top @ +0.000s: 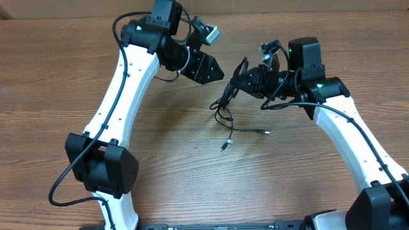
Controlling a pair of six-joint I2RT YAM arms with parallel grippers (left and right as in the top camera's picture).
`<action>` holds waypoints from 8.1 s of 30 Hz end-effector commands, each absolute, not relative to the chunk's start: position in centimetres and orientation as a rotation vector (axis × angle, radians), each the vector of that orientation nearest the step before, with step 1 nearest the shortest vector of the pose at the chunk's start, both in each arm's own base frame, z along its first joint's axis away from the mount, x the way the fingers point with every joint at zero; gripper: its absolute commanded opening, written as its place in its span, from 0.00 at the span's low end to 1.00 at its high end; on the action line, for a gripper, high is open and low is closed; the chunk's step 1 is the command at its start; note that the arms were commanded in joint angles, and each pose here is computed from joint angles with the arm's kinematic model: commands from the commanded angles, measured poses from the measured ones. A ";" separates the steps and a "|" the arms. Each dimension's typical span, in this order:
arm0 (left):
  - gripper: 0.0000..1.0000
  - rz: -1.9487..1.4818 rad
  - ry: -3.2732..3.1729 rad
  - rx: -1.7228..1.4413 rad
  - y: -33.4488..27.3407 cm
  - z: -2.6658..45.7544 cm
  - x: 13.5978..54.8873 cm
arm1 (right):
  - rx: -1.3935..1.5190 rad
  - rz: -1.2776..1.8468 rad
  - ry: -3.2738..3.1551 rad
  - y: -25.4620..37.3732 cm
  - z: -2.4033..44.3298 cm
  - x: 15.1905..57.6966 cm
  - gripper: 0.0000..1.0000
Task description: Untangle cables
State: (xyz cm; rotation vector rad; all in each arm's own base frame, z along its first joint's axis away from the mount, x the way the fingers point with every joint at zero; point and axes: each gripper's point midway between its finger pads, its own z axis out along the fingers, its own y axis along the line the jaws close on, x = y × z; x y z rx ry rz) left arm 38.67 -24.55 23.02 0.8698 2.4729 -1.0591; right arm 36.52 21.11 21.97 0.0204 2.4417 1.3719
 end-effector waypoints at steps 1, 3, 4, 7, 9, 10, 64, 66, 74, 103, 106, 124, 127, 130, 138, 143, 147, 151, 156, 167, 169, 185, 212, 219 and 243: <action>0.50 -1.252 2.275 1.057 -25.8 23.7 36.8 | -0.012 1.417 2.414 21.5 23.2 36.5 0.04; 0.50 -1.340 2.202 1.096 -26.3 23.8 36.1 | -0.013 1.418 2.414 21.5 23.2 36.5 0.04; 0.50 -1.354 2.193 1.099 -26.3 23.8 36.0 | -0.013 1.419 2.413 21.5 23.2 36.5 0.04; 0.48 -1.374 2.192 1.099 -26.5 23.2 35.8 | 0.021 1.429 2.417 21.5 23.3 36.6 0.04; 0.43 -1.377 2.190 1.102 -26.6 23.1 35.7 | 0.024 1.430 2.418 21.5 23.3 36.6 0.04; 0.40 -1.375 2.187 1.103 -26.6 23.1 35.8 | 0.025 1.430 2.419 21.5 23.2 36.6 0.04; 0.04 -1.325 2.236 0.690 -19.8 27.2 41.6 | 0.758 0.001 2.846 3.9 11.7 31.2 0.04; 0.04 -1.044 2.448 0.414 -16.4 26.3 43.0 | 0.794 0.042 2.834 3.9 11.8 31.5 0.04; 0.04 -0.492 2.806 0.051 -10.0 22.6 39.8 | 0.382 0.613 2.803 11.0 13.9 34.4 0.04; 0.59 -1.004 2.360 0.874 -24.7 29.7 37.4 | 0.073 1.058 2.415 16.0 36.1 36.0 0.04; 0.61 -1.047 2.375 0.937 -28.2 27.1 36.9 | 0.090 1.029 2.435 15.7 35.6 35.9 0.04; 0.68 -1.242 2.461 0.783 -34.3 24.4 37.4 | 0.112 0.964 2.491 14.9 34.4 35.3 0.04; 0.27 -1.231 2.514 0.757 -34.8 22.6 37.7 | 0.121 0.947 2.494 14.7 34.3 35.4 0.04; 0.04 -1.065 2.583 0.675 -33.4 20.7 39.4 | 0.154 0.873 2.507 13.9 33.7 35.7 0.04; 0.04 -0.826 2.343 0.435 -23.9 33.1 43.4 | 0.340 0.480 2.650 9.3 26.9 36.7 0.04; 0.04 -0.850 2.148 0.377 -19.0 41.4 41.9 | 0.377 0.429 2.761 9.1 22.4 36.8 0.04; 0.04 -0.795 2.040 0.317 -15.3 45.8 40.1 | 0.398 0.405 2.834 9.2 18.4 37.5 0.04; 0.04 -0.746 1.967 0.278 -12.7 48.6 38.6 | 0.428 0.351 2.913 8.9 15.2 37.9 0.04; 0.04 -0.715 1.891 0.273 -11.6 51.0 37.2 | 0.432 0.341 2.933 8.9 13.8 38.5 0.04; 0.04 -0.870 1.993 0.362 -14.2 48.2 36.2 | -0.451 1.013 2.604 17.4 23.9 38.0 0.73; 0.04 -0.881 2.036 0.347 -14.2 47.1 36.5 | -0.613 1.114 2.473 18.7 26.5 37.1 0.84; 0.04 -1.053 2.062 0.416 -16.0 46.4 35.4 | -1.196 1.000 2.122 30.1 27.3 34.3 0.85; 0.04 -0.746 1.804 0.001 1.3 52.2 40.2 | 0.813 -0.009 2.722 -1.5 17.8 42.1 0.04; 0.04 -0.678 1.720 0.008 3.2 54.6 39.0 | 0.932 -0.048 2.745 -7.0 16.1 41.4 0.04; 0.04 -0.131 1.878 -0.741 16.4 47.0 36.9 | 0.434 0.293 2.919 0.8 14.7 42.3 1.00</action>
